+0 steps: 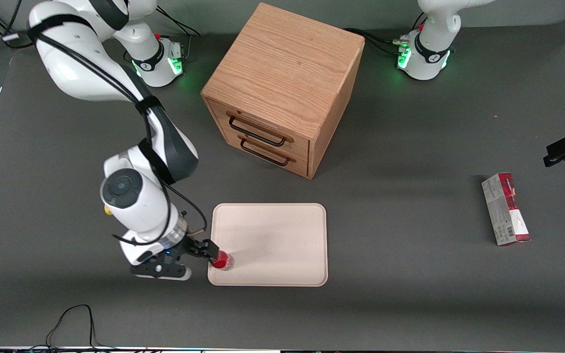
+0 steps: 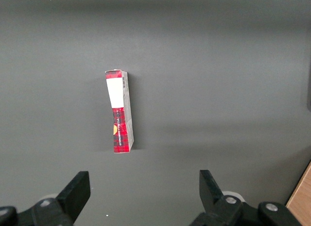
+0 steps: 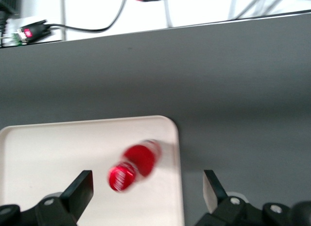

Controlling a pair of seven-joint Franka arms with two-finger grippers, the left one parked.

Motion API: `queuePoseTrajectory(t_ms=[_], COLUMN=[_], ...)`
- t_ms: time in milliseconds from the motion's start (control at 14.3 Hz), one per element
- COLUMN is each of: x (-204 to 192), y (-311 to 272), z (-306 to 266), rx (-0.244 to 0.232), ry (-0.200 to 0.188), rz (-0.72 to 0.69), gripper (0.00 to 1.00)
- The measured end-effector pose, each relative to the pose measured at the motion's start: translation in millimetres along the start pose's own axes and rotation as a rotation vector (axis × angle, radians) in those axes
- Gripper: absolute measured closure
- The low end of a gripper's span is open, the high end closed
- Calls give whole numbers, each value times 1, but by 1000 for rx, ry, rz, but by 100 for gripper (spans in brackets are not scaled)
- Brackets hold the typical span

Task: Place coke bottle on tray

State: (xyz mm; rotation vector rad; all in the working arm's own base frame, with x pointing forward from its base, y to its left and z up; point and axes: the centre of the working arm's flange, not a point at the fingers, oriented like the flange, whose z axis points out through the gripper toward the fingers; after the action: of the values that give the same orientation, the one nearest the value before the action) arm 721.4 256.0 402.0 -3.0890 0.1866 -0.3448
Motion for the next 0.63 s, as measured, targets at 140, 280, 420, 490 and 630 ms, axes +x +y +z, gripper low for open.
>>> queuePoseTrajectory(t_ms=[140,280,420,490,630], x=[7,15,11,4,-15], y=[31,89,153,176,204], z=[-41,-80,-113,-128,-155], rx=[-15,35,34,26,17], ry=[-42,-94,-130,-150,-184], rz=[17,-14,-44,-44,-43], gripper=[0,0,0,0,0])
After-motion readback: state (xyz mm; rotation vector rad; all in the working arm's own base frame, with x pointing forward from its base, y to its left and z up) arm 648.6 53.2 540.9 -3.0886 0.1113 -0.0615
